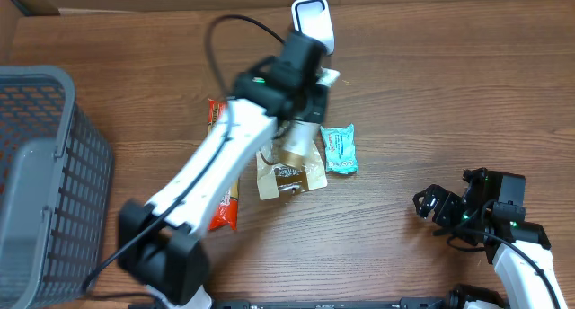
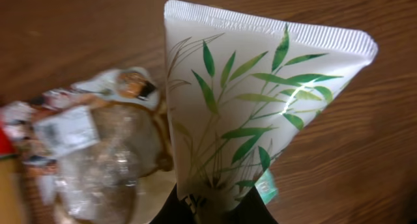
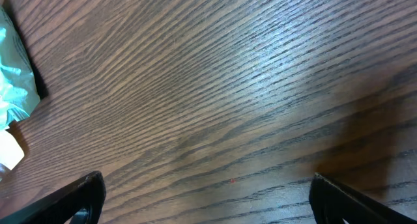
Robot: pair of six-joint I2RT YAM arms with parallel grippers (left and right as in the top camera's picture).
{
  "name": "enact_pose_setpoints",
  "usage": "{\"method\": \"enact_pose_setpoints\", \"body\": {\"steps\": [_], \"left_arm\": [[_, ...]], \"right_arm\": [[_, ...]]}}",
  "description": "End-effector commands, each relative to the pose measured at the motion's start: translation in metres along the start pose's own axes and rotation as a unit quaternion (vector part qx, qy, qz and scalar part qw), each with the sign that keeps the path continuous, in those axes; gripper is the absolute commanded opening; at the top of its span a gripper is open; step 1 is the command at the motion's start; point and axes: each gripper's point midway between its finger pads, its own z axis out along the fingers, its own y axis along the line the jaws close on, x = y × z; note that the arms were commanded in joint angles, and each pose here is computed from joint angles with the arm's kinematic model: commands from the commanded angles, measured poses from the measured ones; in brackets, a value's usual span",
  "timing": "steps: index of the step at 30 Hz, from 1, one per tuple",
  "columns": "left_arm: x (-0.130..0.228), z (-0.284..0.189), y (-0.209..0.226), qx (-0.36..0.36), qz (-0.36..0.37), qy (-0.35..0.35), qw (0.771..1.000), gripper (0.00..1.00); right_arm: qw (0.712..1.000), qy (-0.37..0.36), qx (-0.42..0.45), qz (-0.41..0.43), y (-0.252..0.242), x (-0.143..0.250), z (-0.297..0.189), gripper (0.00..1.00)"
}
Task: Scan the item barcode
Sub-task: 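Carry the conditioner tube out and lower it right of the wipes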
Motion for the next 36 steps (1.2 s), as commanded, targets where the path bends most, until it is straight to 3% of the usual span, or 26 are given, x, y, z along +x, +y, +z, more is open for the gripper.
{"method": "enact_pose_setpoints", "body": {"steps": [1, 9, 19, 26, 31, 34, 35, 36], "left_arm": [[0.006, 0.012, -0.028, 0.011, -0.118, 0.001, 0.993, 0.04], [0.035, 0.04, -0.089, 0.04, -0.102, 0.015, 0.994, 0.04], [0.066, 0.099, -0.089, 0.019, -0.093, 0.067, 0.993, 0.04], [0.07, 0.106, -0.1, 0.047, -0.075, 0.077, 0.993, 0.06], [0.069, 0.103, -0.111, 0.078, -0.047, 0.081, 0.993, 0.61], [0.063, 0.098, -0.116, 0.088, -0.026, 0.078, 0.993, 0.82], [0.06, 0.095, -0.116, 0.089, -0.022, 0.077, 0.993, 0.85], [0.053, 0.089, -0.119, 0.09, -0.012, 0.071, 0.993, 0.96]], "right_arm": [[1.0, -0.002, 0.0, -0.001, 0.0, 0.0, 0.0, 1.0], [1.0, -0.002, 0.0, -0.001, 0.0, 0.0, 0.0, 1.0], [1.0, -0.002, 0.0, -0.001, 0.0, 0.0, 0.0, 1.0], [1.0, -0.002, 0.0, -0.001, 0.0, 0.0, 0.0, 1.0], [1.0, -0.002, 0.0, -0.001, 0.0, 0.0, 0.0, 1.0], [1.0, -0.002, 0.0, -0.001, 0.0, 0.0, 0.0, 1.0], [1.0, -0.002, 0.0, -0.001, 0.0, -0.001, 0.0, 1.0], [1.0, -0.002, 0.0, -0.001, 0.0, -0.001, 0.0, 1.0]]}}
